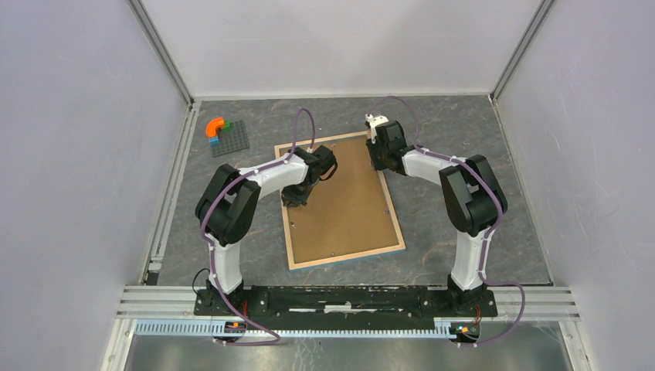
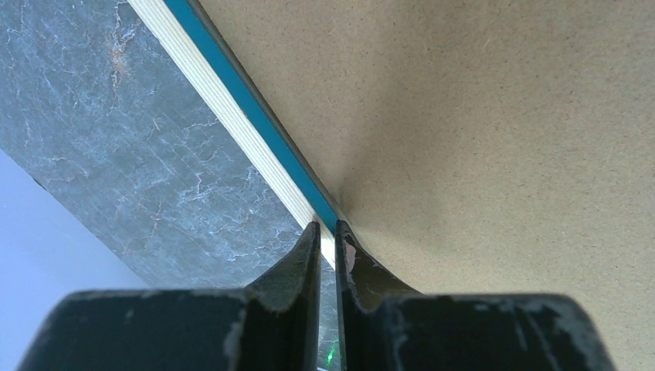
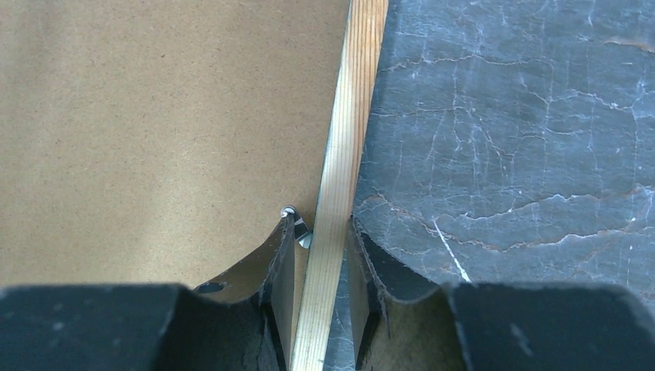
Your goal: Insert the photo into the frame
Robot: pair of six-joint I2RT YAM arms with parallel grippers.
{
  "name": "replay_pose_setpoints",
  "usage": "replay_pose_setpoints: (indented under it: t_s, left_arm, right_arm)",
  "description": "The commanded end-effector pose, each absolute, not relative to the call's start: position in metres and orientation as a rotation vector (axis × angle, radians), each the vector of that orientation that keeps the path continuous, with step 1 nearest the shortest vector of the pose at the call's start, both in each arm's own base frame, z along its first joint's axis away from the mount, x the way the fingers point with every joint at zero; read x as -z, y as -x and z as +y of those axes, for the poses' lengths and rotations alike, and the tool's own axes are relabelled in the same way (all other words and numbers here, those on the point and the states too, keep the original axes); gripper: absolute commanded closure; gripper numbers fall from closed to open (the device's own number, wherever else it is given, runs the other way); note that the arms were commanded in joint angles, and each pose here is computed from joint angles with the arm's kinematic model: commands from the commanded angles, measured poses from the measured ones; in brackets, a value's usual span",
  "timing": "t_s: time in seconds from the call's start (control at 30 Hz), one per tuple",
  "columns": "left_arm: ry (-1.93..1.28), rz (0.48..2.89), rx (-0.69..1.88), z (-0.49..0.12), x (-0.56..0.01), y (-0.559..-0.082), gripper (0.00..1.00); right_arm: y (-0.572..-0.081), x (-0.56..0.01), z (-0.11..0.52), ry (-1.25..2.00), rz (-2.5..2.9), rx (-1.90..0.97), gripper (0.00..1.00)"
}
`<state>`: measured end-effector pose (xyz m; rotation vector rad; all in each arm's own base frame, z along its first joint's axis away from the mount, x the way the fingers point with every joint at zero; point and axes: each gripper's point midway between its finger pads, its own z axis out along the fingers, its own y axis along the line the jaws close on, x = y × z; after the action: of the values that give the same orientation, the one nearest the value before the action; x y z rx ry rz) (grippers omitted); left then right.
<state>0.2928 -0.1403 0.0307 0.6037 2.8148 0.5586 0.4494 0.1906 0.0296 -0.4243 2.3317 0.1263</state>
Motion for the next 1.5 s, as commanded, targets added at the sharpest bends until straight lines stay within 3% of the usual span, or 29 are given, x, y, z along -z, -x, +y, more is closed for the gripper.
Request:
replay_pose_setpoints:
  t_s: [0.0,0.13,0.3,0.37,0.47,0.6,0.9,1.03,1.1,1.2,1.3,1.47]
  left_arm:
    - [-0.628,2.818,-0.431,-0.163,-0.02,-0.295,0.84]
    - [-0.628,2.815,-0.432,-0.163,-0.02,-0.295,0.84]
    - [-0.627,2.811,-0.426,-0.164,-0.023,-0.295,0.84]
    - [-0.629,2.811,-0.427,-0.164,-0.022,-0.295,0.84]
    - [-0.629,2.809,-0.428,-0.164,-0.023,-0.295,0.84]
    - [-0.628,2.81,-0.426,-0.164,-0.023,-0.296,0.84]
    - [-0.629,2.811,-0.43,-0.163,-0.022,-0.296,0.84]
    - [-0.628,2.813,-0.435,-0.163,-0.021,-0.295,0.84]
    - [-0.629,2.813,-0.435,-0.163,-0.021,-0.295,0.84]
    - [-0.629,2.815,-0.436,-0.163,-0.02,-0.295,0.84]
    - [-0.627,2.818,-0.44,-0.163,-0.019,-0.295,0.84]
    - [-0.586,2.878,-0.391,-0.167,-0.006,-0.295,0.84]
  right_arm:
    - [-0.434,-0.009,0.198,0.579,2.359,-0.173,1.0]
    - [-0.432,-0.012,0.203,0.634,2.372,-0.206,0.97]
    - [-0.427,-0.014,0.195,0.619,2.395,-0.163,0.61]
    - [-0.427,-0.015,0.192,0.607,2.388,-0.145,0.53]
    - [-0.426,-0.013,0.19,0.607,2.401,-0.131,0.52]
    - [-0.425,-0.008,0.187,0.609,2.415,-0.12,0.57]
    - [-0.422,-0.004,0.187,0.65,2.397,-0.123,1.0]
    - [-0.422,-0.002,0.19,0.657,2.401,-0.137,1.0]
    - [-0.419,-0.006,0.188,0.634,2.408,-0.138,0.87]
    - [-0.409,-0.012,0.182,0.6,2.437,-0.128,0.6]
    - [-0.383,-0.01,0.177,0.522,2.501,-0.172,0.5]
    - [-0.327,-0.003,0.184,0.445,2.537,-0.397,0.45]
